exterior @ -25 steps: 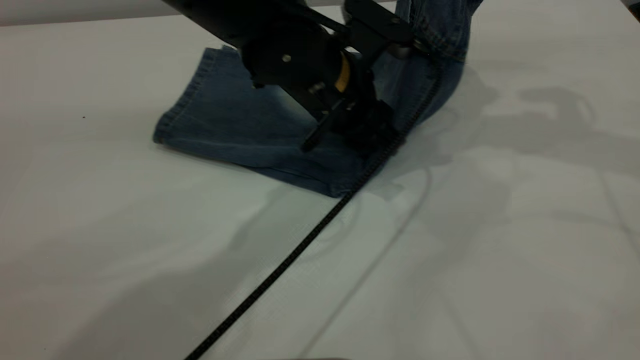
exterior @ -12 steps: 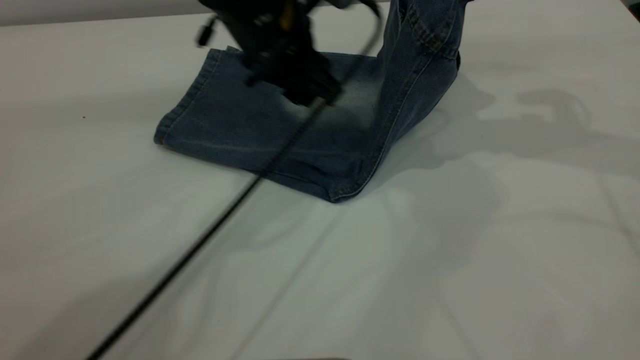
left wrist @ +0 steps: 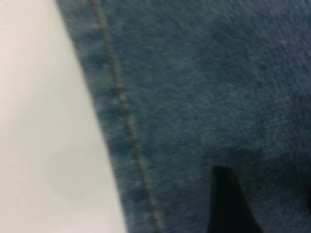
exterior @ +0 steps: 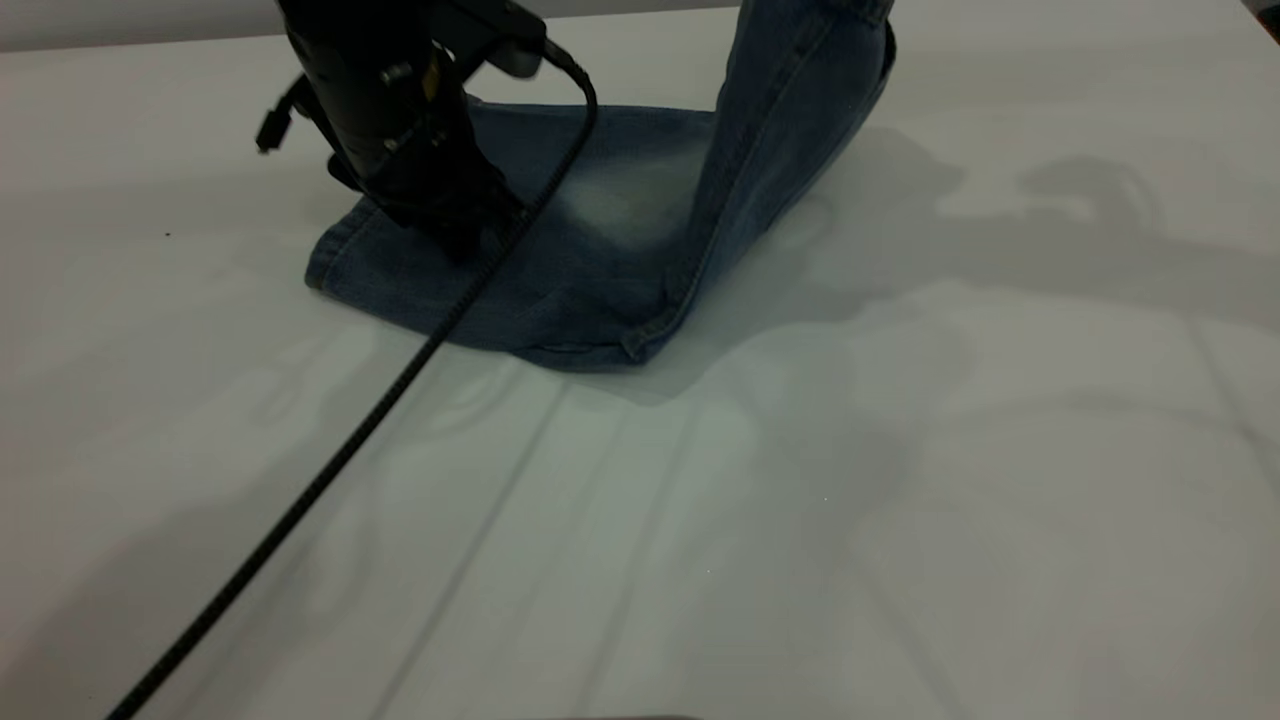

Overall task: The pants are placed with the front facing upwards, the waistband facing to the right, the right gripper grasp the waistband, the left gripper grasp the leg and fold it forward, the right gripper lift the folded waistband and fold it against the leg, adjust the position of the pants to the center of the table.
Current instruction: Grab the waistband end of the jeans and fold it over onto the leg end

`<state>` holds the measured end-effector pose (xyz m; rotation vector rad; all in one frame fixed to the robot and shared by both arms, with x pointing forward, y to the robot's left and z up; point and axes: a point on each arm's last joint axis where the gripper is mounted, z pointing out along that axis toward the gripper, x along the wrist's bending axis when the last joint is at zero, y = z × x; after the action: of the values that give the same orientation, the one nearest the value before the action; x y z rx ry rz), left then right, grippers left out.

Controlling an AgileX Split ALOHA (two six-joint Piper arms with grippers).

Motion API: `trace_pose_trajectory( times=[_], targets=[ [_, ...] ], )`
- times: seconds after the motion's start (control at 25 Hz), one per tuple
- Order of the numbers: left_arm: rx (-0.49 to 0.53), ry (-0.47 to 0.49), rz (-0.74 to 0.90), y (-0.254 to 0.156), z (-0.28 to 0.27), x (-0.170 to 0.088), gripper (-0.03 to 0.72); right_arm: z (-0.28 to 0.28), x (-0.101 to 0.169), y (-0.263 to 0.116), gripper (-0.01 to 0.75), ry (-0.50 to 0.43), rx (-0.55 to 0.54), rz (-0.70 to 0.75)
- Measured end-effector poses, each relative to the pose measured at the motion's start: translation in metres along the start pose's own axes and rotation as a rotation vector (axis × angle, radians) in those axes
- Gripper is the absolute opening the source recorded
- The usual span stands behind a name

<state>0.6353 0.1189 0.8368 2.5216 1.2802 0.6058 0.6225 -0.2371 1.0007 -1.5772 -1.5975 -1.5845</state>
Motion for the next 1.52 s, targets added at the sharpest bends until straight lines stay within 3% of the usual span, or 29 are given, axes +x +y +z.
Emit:
trace_pose_trajectory(
  times=[0.32, 0.48, 0.68, 1.04, 1.28, 1.52],
  targets=[
    [-0.048, -0.046, 0.065, 0.009, -0.002, -0.034, 0.356, 0.013, 0.014, 0.000, 0.059, 0.024, 0.032, -0.064],
    [-0.061, -0.045, 0.064, 0.013, -0.009, -0.034, 0.356, 0.021, 0.015, -0.004, 0.059, -0.008, 0.055, -0.093],
    [-0.134, 0.010, 0.044, 0.030, -0.050, -0.007, 0.356, 0.028, 0.013, -0.009, 0.059, -0.069, 0.076, -0.128],
    [-0.435, 0.176, -0.055, 0.058, -0.195, 0.070, 0.356, 0.066, 0.026, -0.026, 0.059, -0.163, 0.083, -0.235],
    [-0.625, 0.241, -0.106, 0.052, -0.289, 0.089, 0.356, 0.111, 0.039, -0.049, 0.059, -0.250, 0.030, -0.329],
    [-0.703, 0.257, -0.157, 0.040, -0.335, 0.094, 0.356, 0.165, 0.021, -0.086, 0.059, -0.302, 0.066, -0.387]
  ],
)
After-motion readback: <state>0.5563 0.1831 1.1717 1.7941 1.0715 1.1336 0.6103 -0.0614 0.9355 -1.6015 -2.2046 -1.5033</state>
